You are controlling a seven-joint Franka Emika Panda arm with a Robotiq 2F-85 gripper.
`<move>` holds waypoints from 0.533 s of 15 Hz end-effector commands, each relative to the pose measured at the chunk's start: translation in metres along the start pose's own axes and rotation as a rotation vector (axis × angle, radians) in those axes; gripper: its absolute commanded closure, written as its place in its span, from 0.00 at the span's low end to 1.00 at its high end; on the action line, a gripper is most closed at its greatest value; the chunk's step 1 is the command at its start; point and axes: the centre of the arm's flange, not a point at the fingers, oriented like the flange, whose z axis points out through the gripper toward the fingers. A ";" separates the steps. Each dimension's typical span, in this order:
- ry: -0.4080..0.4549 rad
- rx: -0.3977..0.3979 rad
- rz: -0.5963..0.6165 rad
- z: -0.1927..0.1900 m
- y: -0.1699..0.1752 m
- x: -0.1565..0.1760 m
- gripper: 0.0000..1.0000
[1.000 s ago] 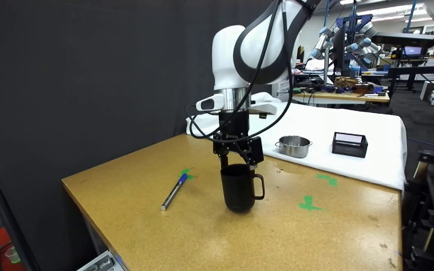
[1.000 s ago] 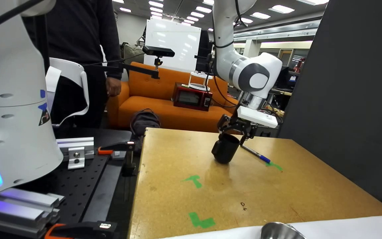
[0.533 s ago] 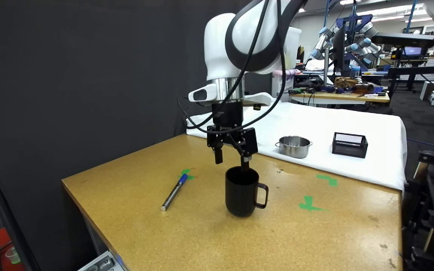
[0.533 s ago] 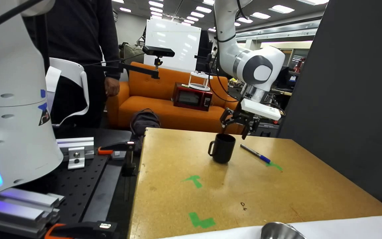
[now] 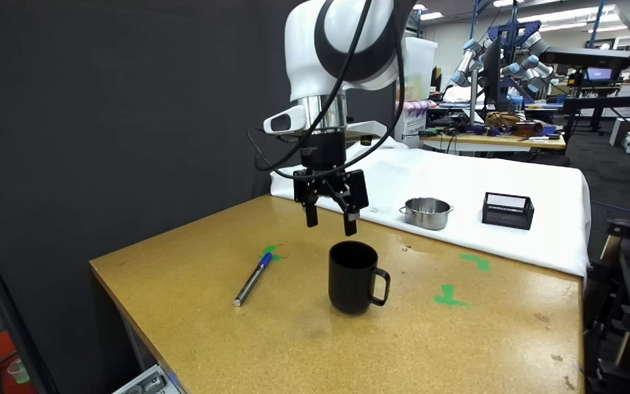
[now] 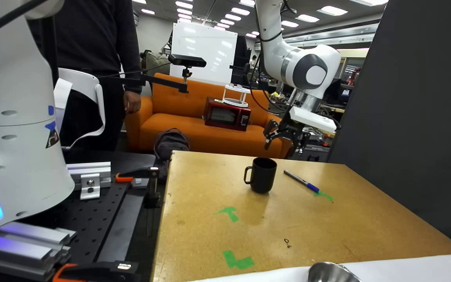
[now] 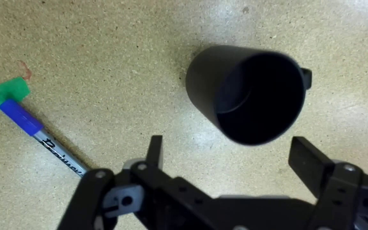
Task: Move the mug to the left
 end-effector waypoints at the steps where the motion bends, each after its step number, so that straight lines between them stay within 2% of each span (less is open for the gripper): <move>1: -0.017 0.026 0.001 -0.014 0.002 -0.002 0.00; 8: -0.075 -0.027 0.027 -0.066 0.005 -0.026 0.00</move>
